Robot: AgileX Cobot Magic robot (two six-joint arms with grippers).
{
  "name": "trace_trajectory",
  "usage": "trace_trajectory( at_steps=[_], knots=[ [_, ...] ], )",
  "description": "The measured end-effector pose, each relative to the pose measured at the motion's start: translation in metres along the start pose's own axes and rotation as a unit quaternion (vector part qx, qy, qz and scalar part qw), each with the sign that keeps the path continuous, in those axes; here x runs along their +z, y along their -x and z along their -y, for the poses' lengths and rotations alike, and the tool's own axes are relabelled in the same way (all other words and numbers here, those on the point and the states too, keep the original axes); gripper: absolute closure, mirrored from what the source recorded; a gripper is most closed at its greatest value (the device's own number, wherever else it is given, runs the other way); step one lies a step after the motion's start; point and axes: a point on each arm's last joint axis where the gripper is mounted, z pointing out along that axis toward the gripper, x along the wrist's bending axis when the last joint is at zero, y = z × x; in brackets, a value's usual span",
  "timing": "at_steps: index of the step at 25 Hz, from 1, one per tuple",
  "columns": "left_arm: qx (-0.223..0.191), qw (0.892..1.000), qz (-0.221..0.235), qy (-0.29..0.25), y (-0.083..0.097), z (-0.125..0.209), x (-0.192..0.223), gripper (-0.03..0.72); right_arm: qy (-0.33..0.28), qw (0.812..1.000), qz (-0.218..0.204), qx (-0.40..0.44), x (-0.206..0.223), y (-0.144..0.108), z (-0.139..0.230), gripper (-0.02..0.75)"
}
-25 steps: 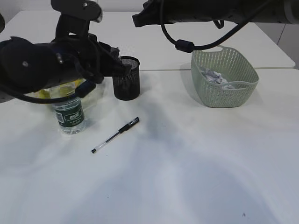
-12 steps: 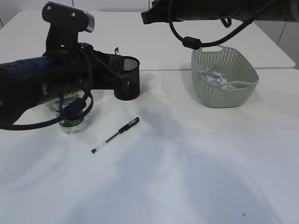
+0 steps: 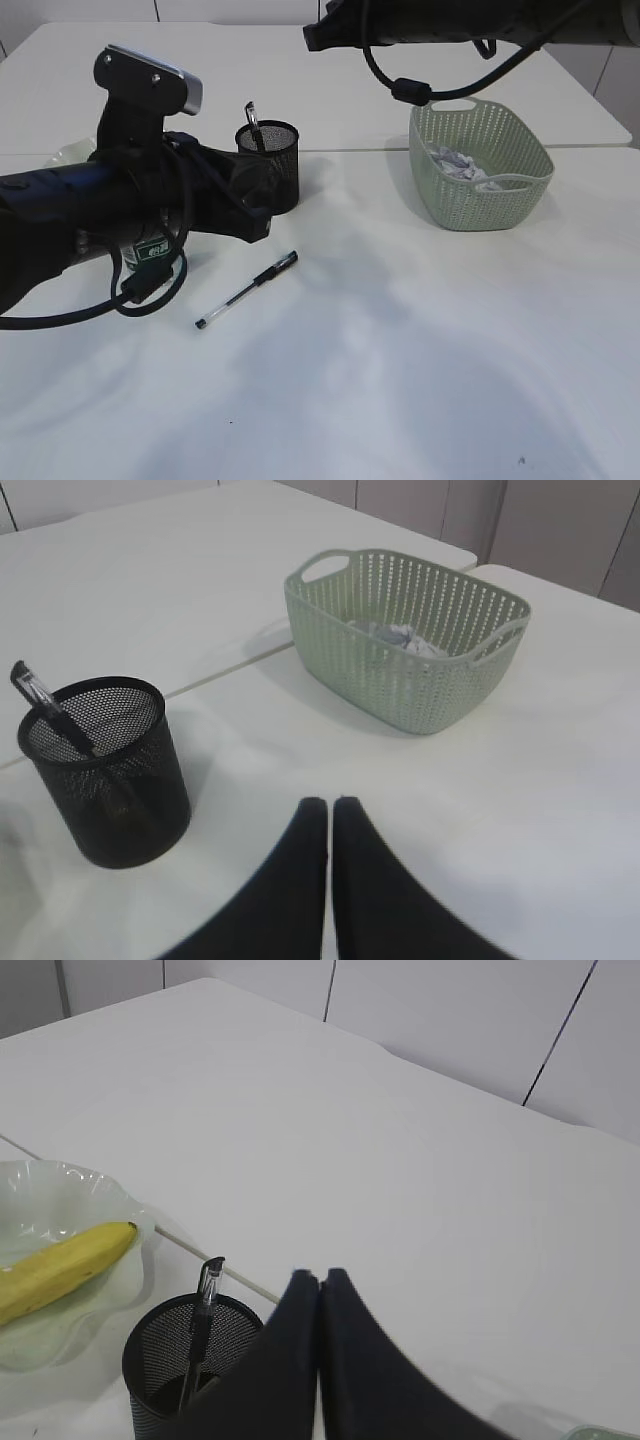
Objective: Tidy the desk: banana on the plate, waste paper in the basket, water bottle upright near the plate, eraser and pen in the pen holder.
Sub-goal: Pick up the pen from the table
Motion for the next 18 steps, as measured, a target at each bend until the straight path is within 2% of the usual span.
trace_trajectory(
  at_steps=[7,14,18],
  knots=[
    [0.026,0.998,-0.001,-0.048,-0.001,0.009,-0.001,0.710,0.000,1.000,0.000,0.000,0.000,0.000,0.000,0.754],
    [0.021,0.996,-0.030,-0.083,-0.021,0.016,-0.002,0.709,-0.001,1.000,0.002,0.000,0.000,0.002,0.001,0.754],
    [0.020,0.993,-0.031,-0.114,-0.022,0.021,-0.003,0.708,-0.002,1.000,0.004,0.001,0.000,0.004,0.001,0.754]
  ],
)
